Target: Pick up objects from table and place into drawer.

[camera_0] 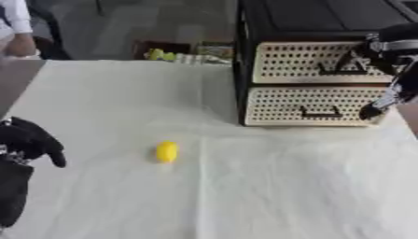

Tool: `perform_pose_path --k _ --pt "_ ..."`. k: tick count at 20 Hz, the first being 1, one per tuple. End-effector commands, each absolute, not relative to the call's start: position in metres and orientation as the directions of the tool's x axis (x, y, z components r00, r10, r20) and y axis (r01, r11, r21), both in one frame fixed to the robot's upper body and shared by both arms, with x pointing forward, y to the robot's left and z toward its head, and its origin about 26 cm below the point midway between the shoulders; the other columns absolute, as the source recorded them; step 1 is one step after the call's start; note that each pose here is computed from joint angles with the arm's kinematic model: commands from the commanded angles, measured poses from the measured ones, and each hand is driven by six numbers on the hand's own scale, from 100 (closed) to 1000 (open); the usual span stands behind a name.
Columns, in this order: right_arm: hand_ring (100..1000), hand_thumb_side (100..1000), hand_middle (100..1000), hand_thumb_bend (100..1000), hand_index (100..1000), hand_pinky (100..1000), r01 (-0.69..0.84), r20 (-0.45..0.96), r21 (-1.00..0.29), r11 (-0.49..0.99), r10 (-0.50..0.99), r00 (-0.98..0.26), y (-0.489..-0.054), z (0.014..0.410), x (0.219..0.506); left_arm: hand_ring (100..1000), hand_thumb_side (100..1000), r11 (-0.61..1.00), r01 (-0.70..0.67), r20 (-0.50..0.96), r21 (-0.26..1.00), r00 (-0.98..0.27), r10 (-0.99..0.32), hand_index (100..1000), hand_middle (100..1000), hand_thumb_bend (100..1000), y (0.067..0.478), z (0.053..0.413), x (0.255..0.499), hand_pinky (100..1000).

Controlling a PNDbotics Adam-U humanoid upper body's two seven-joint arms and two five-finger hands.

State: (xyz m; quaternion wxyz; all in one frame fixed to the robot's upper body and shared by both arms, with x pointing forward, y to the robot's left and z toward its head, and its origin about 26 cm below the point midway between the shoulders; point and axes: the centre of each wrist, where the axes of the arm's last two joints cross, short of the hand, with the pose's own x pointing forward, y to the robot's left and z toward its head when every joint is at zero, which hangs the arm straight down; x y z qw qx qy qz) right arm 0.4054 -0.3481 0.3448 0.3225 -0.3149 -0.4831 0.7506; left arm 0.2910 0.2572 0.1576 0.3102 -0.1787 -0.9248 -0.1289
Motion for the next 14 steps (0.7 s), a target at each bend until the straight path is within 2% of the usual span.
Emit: perform_pose_path --k 1,11,14 --pt "300 557 100 709 867 100 -0.185 -0.217 -0.892 -0.411 0.752 -0.623 -0.3511 0.3500 0.4048 542 841 0.900 0.412 0.608 0.145 -0.754 0.248 642 551 100 0.2565 0.1639 0.2901 404" --pt "298 563 100 710 843 100 -0.184 -0.220 -0.890 -0.418 0.745 -0.630 -0.3503 0.3475 0.4056 542 847 0.897 0.418 0.615 0.141 -0.747 0.252 639 551 100 0.2562 0.1639 0.2901 405" --pt "298 561 100 715 803 100 -0.182 -0.213 -0.891 -0.416 0.737 -0.641 -0.3483 0.3486 0.4035 542 845 0.897 0.419 0.615 0.140 -0.747 0.253 639 551 100 0.2561 0.1641 0.2902 405"
